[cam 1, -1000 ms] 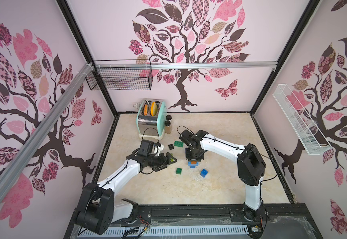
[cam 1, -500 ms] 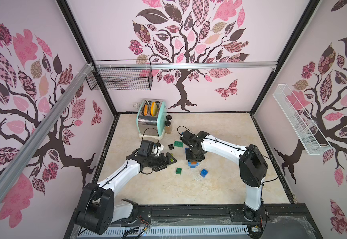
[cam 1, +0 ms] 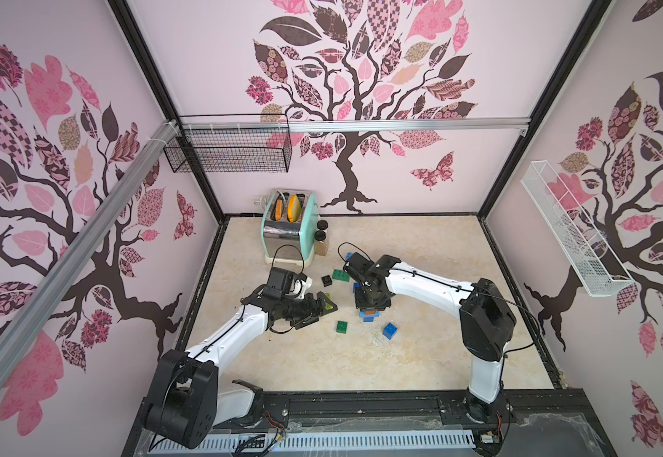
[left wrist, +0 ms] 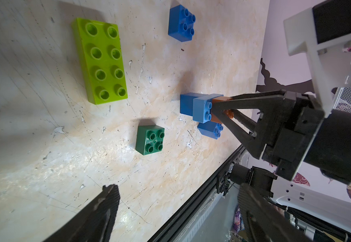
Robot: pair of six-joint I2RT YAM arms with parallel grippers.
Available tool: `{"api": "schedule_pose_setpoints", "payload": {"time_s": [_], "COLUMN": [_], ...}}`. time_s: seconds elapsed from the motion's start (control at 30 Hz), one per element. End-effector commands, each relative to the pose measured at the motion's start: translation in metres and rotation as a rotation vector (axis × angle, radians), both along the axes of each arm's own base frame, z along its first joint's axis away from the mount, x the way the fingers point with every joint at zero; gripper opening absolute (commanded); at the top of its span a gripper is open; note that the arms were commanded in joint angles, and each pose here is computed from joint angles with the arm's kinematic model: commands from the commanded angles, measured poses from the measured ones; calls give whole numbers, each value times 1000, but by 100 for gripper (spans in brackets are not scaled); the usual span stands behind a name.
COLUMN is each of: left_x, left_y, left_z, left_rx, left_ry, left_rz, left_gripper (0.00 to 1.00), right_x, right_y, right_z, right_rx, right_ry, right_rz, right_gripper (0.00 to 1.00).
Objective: Assemble the letter f with lego
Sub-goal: Assemble the lego brick with the lego brick.
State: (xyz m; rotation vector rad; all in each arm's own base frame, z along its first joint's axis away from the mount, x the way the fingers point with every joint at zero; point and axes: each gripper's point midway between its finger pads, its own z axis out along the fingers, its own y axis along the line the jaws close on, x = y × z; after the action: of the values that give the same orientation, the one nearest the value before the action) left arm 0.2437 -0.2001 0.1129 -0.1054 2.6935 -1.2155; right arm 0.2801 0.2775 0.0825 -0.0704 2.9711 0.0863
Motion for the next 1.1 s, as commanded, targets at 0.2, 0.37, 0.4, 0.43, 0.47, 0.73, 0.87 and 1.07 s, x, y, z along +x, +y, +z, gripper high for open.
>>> {"api": "schedule_pose_setpoints", "payload": {"time_s": [0.2, 0.37, 0.4, 0.43, 0.47, 0.73, 0.87, 1.07], "left_x": [0, 0, 0, 0, 0, 0, 1, -1], "left_y": [3, 4, 4, 4, 4, 4, 4, 5], "left_z": [-3, -3, -3, -3, -4, -6, -5, -4], "left_rx": [18, 22, 22, 24, 24, 26, 27, 31], "left_ry": [-8, -10, -10, -10, -8, -1, -4, -5], "left_rz": [1, 4, 3, 4, 3, 2, 2, 3], "left_gripper": [92, 92, 92, 92, 92, 92, 92, 92], "right_x": [-25, -31, -32, -33, -35, -44, -43, -27], "right_y": [-22, -25, -26, -28, -30, -28, -25, -15], "right_z": [-44, -54, -55, -56, -57, -71, -71, -42], "right_rx": [-143, -158, -164, -171, -172, -170, -173, -129], "right_ry": [142, 155, 150, 145, 144, 187, 197, 123], "right_rz": [17, 14, 11, 9, 7, 15, 31, 31], "right_gripper": [28, 28, 28, 28, 28, 28, 28, 29]}}
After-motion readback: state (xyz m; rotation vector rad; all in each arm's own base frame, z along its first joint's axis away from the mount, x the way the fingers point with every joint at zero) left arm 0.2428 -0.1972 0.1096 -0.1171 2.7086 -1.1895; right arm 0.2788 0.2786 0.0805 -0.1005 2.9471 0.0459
